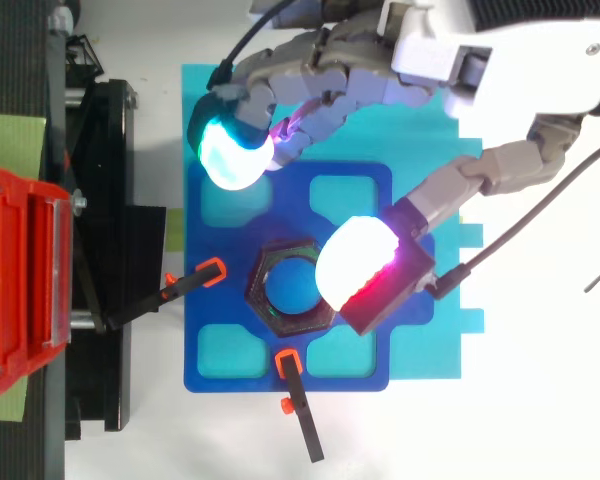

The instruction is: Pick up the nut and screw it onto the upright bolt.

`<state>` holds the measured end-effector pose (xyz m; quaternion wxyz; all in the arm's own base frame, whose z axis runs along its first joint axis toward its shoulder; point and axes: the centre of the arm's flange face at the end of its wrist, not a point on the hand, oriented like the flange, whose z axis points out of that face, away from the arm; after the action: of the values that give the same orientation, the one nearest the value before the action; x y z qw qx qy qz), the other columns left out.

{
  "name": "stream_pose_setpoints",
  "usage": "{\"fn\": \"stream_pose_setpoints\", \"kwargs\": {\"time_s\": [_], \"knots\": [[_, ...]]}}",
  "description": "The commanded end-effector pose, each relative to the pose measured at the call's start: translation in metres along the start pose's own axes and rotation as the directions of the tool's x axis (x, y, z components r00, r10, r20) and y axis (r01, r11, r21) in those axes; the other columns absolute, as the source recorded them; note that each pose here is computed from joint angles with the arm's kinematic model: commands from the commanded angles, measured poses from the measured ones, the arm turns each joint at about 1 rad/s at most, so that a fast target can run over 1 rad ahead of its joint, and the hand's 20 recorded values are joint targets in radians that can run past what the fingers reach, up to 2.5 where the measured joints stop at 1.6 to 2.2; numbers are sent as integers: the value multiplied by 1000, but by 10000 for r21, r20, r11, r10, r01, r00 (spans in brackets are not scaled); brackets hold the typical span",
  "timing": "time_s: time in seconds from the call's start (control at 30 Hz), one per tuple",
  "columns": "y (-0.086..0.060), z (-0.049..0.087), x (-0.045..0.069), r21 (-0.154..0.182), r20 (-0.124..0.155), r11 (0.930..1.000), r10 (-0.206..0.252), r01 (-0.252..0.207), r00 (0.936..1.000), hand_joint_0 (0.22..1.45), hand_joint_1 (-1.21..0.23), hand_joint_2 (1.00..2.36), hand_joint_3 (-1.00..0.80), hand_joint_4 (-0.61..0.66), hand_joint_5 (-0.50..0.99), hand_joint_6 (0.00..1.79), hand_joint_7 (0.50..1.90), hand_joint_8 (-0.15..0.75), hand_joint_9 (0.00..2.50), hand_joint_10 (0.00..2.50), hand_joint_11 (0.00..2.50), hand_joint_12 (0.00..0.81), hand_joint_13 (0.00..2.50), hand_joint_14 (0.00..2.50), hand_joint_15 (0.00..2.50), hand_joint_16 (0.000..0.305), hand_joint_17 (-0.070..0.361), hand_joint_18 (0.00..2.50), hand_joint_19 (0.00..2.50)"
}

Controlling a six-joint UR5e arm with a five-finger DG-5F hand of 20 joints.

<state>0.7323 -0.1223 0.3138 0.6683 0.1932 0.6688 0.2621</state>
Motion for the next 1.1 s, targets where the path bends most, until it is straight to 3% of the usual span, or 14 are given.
{"fn": "stream_pose_setpoints", "kwargs": {"time_s": [0.0, 0.17, 0.8, 1.07], "knots": [[7, 1, 11, -68, -132, 10000, 44, -45, 9999, 430, -421, 1000, -500, 199, -119, 503, 749, 282, 853, 0, 0, 379, 466, 0, 0, 51, 114, 182, 52], [9, 1, 23, -129, -202, 9998, 171, -174, 9997, 429, -420, 1000, -500, 208, -110, 503, 750, 279, 837, 0, 0, 381, 422, 0, 0, 50, 113, 117, 33], [19, 2, 33, -147, -472, 9996, 216, -223, 9987, 419, -429, 1000, -500, 187, -129, 502, 743, 280, 742, 0, 0, 389, 326, 0, 0, 52, 117, 0, 10], [20, 2, 35, -142, -527, 9996, 219, -227, 9984, 427, -436, 1000, -500, 242, -80, 504, 894, 295, 815, 0, 0, 384, 376, 0, 0, 51, 114, 56, 17]]}}
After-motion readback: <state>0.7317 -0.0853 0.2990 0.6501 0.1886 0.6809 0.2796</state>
